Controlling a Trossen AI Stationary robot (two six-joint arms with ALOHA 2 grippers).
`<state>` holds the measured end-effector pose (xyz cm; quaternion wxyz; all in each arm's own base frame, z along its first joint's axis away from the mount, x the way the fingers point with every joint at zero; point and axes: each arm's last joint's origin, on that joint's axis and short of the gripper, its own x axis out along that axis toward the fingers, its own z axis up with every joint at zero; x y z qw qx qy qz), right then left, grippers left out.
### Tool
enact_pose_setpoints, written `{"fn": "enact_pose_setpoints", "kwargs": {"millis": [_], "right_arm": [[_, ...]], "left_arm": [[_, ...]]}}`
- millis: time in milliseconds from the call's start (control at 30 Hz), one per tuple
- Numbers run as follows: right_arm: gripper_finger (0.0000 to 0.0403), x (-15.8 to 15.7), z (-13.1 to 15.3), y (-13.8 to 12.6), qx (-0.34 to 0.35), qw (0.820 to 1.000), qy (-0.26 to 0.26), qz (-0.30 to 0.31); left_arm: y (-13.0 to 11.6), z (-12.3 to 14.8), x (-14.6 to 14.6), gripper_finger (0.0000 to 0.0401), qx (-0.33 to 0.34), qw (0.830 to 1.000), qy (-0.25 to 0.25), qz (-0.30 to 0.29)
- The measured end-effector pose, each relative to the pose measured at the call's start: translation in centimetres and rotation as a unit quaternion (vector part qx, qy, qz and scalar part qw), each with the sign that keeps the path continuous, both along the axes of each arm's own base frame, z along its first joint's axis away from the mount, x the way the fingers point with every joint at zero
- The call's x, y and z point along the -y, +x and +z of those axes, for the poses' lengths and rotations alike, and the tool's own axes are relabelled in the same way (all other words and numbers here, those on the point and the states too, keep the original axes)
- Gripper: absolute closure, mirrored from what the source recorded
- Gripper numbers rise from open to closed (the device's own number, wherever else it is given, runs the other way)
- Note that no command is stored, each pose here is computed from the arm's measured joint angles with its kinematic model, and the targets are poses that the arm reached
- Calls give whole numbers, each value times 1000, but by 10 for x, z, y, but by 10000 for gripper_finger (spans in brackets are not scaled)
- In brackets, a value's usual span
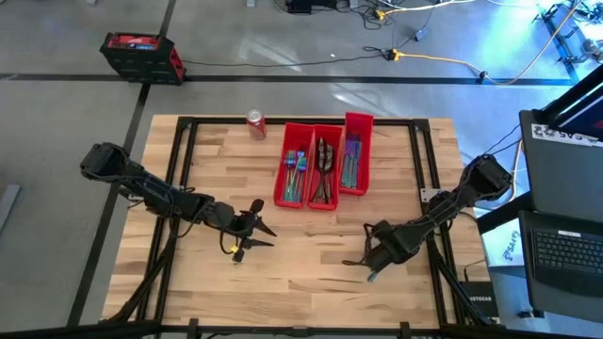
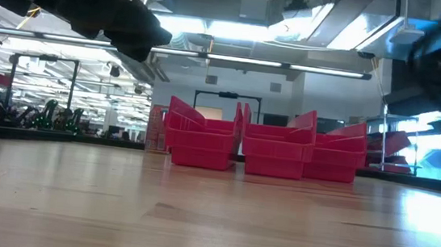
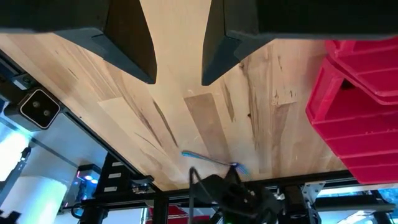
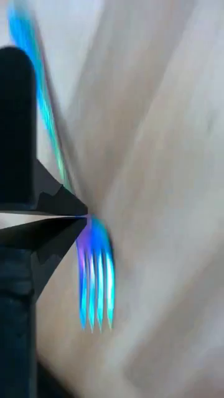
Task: Sort silverware
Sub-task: Put the purple fork into the left red bin
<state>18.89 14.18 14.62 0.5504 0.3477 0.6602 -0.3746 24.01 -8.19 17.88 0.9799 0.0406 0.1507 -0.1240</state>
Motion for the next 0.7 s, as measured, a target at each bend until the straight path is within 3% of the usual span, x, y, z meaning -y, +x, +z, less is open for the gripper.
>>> {"fn": "enact_pose_setpoints", "kwargs": {"millis": [167, 300, 433, 700], "right_arm": [[403, -8, 6, 16, 79, 992, 2, -99], [403, -10, 7, 21, 119, 988, -3, -102], [403, -10, 15, 20, 94, 992, -16, -83], [403, 0, 23, 1, -38, 998, -45, -37]], "left_arm": [[-1, -2, 0, 285, -14, 1000, -8, 4], [-1, -3, 0, 285, -17, 1000, -9, 5], [-1, -4, 0, 285, -26, 1000, -8, 5], [-1, -4, 0, 285, -29, 999, -16, 9]]}}
